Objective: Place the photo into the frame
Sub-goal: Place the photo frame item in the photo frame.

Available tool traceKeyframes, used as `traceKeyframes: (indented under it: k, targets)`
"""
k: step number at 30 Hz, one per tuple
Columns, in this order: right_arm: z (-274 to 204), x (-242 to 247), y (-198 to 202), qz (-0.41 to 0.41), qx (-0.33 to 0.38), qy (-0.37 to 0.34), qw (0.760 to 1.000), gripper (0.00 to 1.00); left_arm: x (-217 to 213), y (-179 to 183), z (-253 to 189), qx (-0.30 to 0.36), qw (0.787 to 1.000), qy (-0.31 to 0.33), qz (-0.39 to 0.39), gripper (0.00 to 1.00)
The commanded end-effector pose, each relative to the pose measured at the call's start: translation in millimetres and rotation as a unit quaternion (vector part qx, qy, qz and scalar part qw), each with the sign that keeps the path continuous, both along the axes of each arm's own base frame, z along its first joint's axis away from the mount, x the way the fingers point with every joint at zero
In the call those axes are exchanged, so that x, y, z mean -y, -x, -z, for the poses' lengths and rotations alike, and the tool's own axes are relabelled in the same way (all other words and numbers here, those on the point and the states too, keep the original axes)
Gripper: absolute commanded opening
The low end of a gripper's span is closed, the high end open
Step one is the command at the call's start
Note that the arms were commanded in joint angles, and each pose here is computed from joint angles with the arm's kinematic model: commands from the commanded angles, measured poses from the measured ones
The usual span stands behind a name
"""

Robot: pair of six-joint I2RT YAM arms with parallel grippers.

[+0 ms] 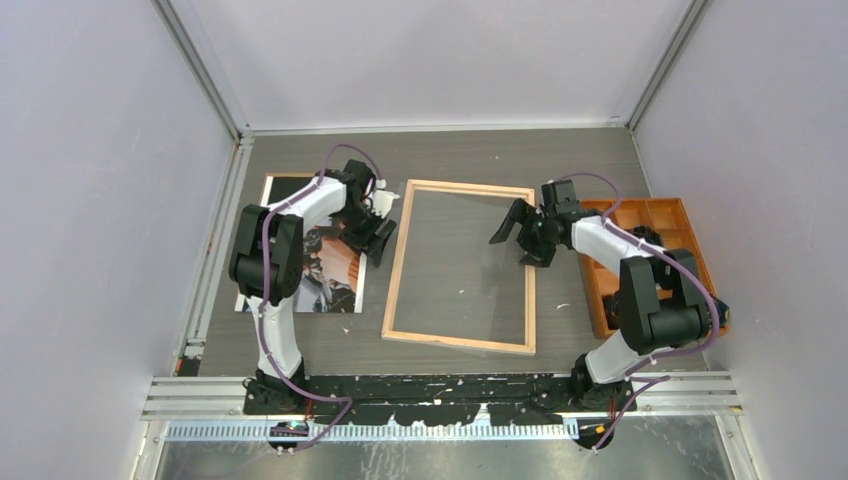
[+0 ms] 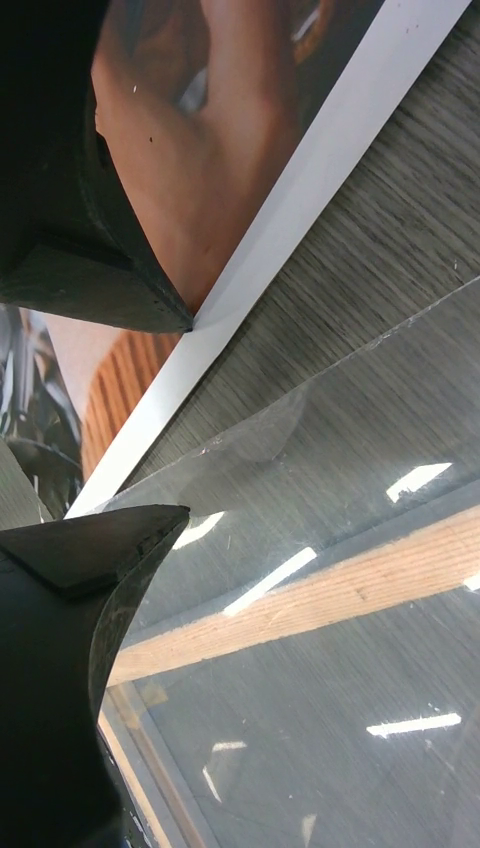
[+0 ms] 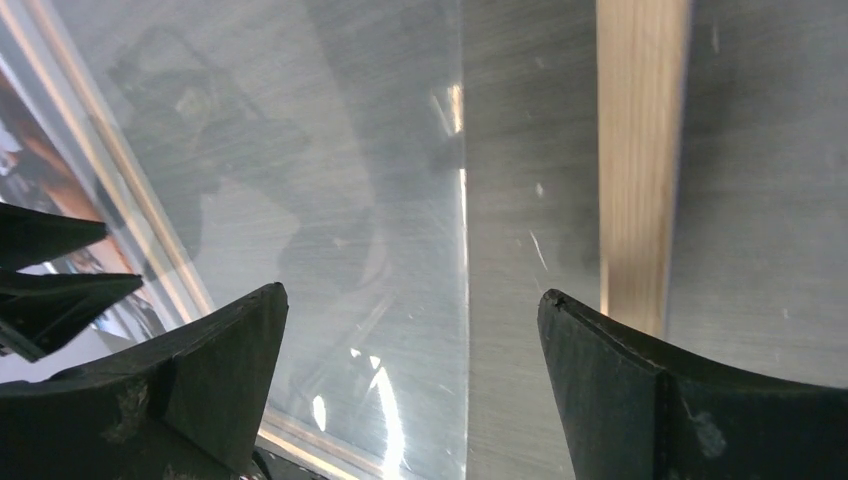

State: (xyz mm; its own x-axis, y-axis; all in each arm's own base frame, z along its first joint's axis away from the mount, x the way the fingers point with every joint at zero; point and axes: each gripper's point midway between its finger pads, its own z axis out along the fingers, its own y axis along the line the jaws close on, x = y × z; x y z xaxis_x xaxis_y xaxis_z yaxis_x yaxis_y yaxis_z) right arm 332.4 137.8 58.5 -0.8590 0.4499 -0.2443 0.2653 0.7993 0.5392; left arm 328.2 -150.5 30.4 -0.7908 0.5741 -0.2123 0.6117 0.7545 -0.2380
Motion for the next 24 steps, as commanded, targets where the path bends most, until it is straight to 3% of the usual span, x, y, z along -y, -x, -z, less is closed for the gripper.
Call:
traceKeyframes:
  k: [1,7,13,20,24]
  targets:
    - [-16,1,20,0.021,0.016,0.037,0.999,1.00,3,-4,11,0.003,1.000,0.000,0.009,0.65]
    - [-22,-25,63,0.023,0.009,0.018,1.000,1.00,3,-3,8,0.003,1.000,0.002,0.010,0.65]
    - [-2,-36,108,0.043,-0.049,-0.020,0.998,1.00,3,-2,7,0.005,1.000,0.000,0.011,0.64]
    - [9,-61,138,0.034,-0.087,-0.057,0.994,0.88,3,-2,8,0.007,1.000,-0.003,0.012,0.64]
    - [15,-65,148,0.034,-0.103,-0.047,0.993,0.88,3,-1,6,0.009,1.000,-0.004,0.015,0.64]
